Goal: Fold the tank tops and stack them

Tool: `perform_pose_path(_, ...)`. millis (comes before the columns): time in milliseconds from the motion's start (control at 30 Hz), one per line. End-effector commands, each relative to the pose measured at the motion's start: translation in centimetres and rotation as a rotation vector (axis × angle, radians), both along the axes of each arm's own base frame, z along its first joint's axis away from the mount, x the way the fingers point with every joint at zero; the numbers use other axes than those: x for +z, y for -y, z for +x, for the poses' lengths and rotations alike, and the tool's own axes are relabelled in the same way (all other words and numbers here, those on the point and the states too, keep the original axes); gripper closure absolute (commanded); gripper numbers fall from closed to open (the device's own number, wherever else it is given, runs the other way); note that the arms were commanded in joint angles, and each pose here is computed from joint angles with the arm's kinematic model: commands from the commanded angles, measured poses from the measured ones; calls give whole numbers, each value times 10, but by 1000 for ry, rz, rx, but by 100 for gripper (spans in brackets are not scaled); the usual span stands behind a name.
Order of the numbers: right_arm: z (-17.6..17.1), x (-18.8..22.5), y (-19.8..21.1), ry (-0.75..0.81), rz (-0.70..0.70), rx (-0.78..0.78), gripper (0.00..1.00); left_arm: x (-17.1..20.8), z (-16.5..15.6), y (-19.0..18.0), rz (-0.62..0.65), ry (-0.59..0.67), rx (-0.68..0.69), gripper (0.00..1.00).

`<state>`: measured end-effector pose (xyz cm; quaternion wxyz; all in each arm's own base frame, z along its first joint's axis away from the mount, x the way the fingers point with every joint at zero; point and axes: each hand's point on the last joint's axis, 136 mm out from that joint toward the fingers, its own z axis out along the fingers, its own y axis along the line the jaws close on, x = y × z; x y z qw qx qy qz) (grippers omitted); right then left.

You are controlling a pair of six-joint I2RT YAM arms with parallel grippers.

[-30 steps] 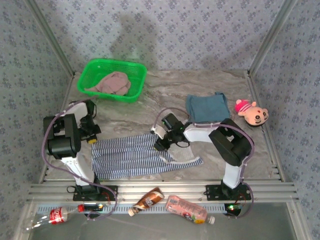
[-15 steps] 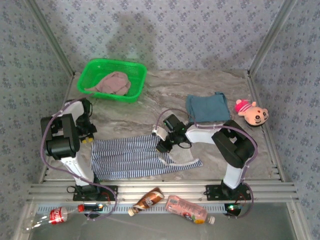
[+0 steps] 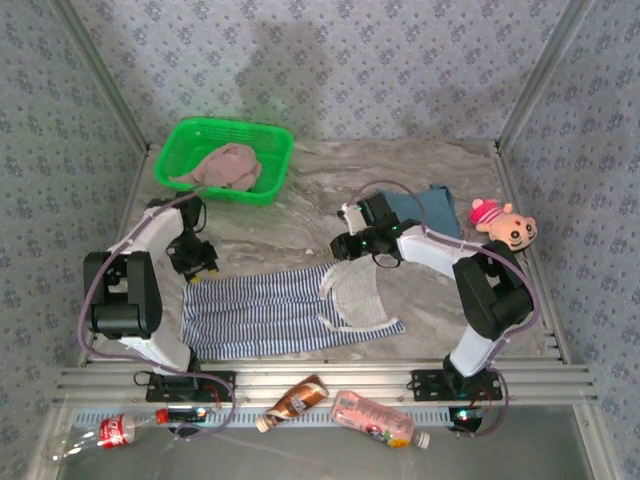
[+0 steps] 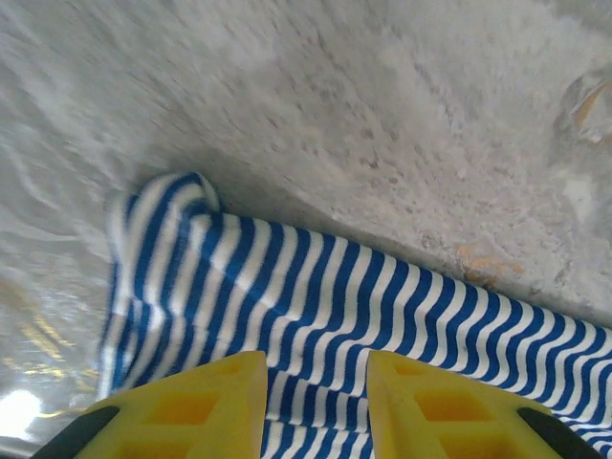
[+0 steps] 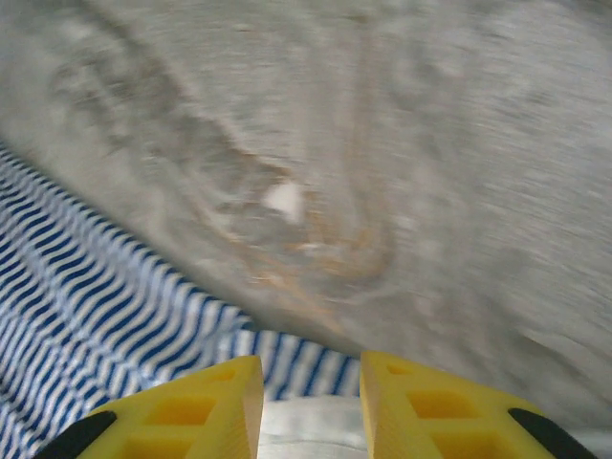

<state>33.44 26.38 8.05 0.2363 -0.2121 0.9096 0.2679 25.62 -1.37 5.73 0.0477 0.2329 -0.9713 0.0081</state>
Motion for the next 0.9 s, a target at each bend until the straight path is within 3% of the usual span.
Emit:
perform_pose_path(0, 9, -3, 28, -38, -89, -181, 65, -20, -9, 6, -34, -39, 39, 67)
perform_pose_path(333, 33, -23, 48, -73, -175, -241, 64, -40, -40, -18, 29, -138, 20, 67)
perform_pose_path(600, -9, -42, 69, -204, -241, -274, 63, -47, -54, -27, 14, -169, 55, 67)
perform_pose_path(867, -25, -68, 89, -272, -298, -297, 66, -45, -52, -26, 7, -161, 57, 67)
